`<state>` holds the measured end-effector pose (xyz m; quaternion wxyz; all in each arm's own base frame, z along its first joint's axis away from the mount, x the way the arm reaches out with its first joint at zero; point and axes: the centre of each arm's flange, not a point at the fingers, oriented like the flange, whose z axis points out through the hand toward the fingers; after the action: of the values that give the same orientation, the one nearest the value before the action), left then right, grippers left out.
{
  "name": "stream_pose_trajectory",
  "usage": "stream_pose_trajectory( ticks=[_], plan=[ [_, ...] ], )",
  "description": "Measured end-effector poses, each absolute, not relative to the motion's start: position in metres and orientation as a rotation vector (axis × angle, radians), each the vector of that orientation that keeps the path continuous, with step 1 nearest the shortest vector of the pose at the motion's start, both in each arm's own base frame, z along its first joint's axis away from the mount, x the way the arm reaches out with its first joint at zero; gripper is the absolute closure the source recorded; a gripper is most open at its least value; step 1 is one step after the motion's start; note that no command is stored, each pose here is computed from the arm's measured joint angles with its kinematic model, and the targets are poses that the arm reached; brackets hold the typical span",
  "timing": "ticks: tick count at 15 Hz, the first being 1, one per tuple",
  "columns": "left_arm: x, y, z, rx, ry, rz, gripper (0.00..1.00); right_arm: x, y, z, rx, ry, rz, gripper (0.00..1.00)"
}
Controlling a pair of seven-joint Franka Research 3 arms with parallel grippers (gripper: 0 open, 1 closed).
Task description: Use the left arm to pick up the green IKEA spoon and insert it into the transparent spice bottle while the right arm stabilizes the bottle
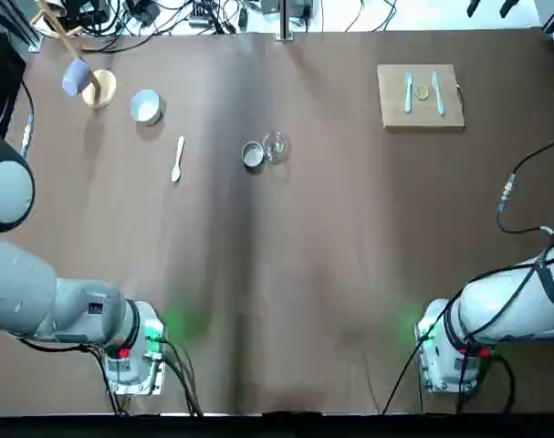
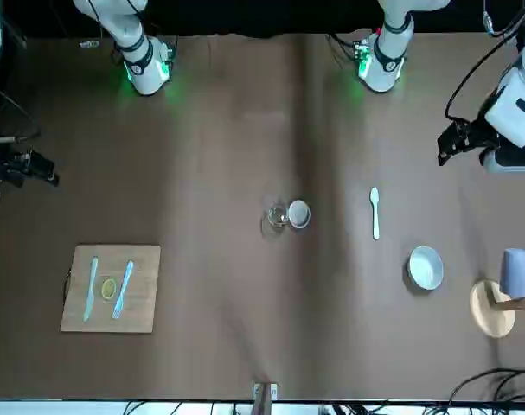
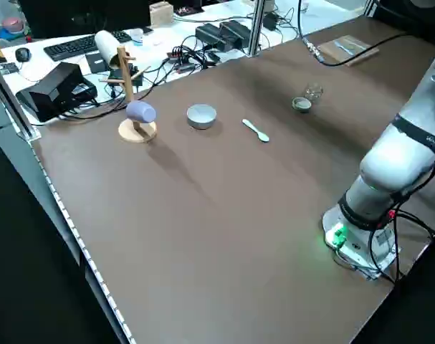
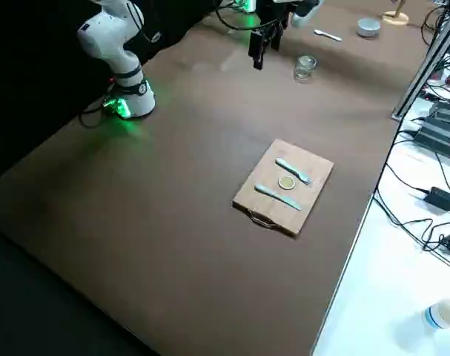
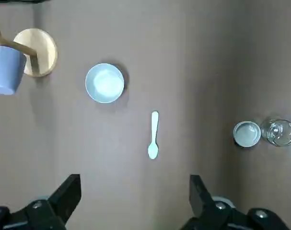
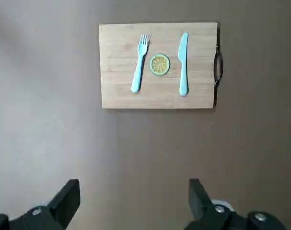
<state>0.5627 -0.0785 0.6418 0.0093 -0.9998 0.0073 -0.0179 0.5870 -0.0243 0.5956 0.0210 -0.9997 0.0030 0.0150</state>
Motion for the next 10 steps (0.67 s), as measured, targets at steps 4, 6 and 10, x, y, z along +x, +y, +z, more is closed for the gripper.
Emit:
stream_pose_trajectory(
  ticks=[4,6,10],
  plan=[
    [0.563,-0.080,0.642,-3.122,0.031,-0.055,0.00,0.587,-0.024,0.596,-3.099,0.009,0.046,0.00],
    [0.563,-0.079,0.640,-3.122,0.030,-0.048,0.00,0.587,-0.024,0.596,-3.099,0.009,0.047,0.00],
    [0.577,-0.076,0.597,-3.114,-0.030,0.080,0.00,0.587,-0.022,0.595,-3.099,0.001,0.048,0.00]
  ],
)
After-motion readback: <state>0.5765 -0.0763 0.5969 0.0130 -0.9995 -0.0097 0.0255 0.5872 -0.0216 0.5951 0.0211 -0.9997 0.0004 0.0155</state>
